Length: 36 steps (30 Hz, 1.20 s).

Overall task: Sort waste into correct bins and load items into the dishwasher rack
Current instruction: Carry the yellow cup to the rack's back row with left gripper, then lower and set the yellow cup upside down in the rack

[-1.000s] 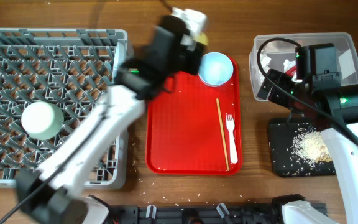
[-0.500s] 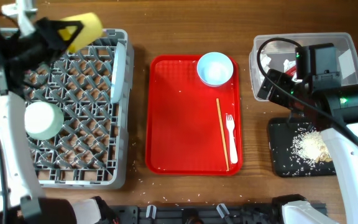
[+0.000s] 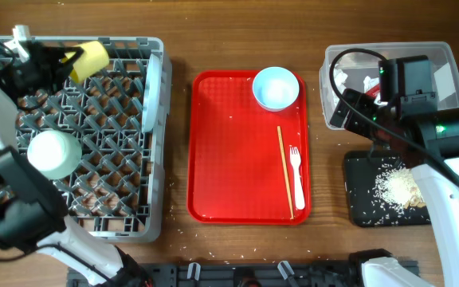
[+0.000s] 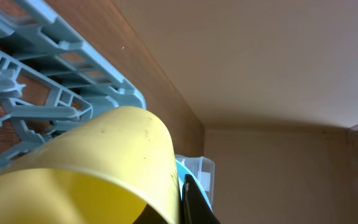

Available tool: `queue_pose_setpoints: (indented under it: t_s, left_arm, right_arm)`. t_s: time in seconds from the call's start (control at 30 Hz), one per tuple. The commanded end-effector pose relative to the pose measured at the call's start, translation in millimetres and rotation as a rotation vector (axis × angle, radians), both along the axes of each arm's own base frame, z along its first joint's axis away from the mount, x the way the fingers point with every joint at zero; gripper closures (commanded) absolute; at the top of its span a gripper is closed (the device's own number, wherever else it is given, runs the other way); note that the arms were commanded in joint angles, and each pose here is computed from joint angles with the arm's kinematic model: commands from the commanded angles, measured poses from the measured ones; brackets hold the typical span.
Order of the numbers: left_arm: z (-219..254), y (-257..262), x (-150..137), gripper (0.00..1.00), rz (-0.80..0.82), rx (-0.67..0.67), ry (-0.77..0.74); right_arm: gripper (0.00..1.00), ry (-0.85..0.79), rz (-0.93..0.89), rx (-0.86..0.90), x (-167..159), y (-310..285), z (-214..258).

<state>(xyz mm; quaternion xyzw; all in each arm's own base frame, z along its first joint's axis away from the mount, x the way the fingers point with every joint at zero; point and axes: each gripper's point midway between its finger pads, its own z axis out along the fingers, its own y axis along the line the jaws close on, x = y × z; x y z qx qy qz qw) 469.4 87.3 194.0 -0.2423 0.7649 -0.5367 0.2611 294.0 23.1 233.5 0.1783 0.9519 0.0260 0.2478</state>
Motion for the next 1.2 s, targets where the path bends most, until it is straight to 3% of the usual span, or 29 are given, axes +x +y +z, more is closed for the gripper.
queue_pose_setpoints:
  t_s: [0.0,0.33,0.47,0.53,0.77,0.93,1.17]
  left_arm:
    - [-18,4,6,0.96,-0.028,-0.042,-0.015]
    - [-58,54,-11,0.95,0.088,-0.128,0.111]
    - [-63,59,-16,0.9,0.111,-0.143,0.15]
    - [-64,58,-18,0.95,0.106,-0.132,0.148]
    - [-46,44,-17,0.96,0.028,-0.186,0.061]
    - [-40,20,-14,0.96,-0.064,-0.146,-0.03]
    - [-74,28,-14,0.96,0.018,-0.041,0.128]
  right_arm:
    - [0.0,-0.012,0.003,-0.016,1,-3,3]
    - [0.0,-0.012,0.003,-0.016,1,-3,3]
    - [0.0,-0.012,0.003,-0.016,1,-3,3]
    - [0.0,-0.012,0.003,-0.016,1,-3,3]
    - [0.0,-0.012,0.003,-0.016,1,-3,3]
    - [0.0,-0.012,0.003,-0.016,1,-3,3]
    - [0.0,-0.012,0.003,-0.016,1,-3,3]
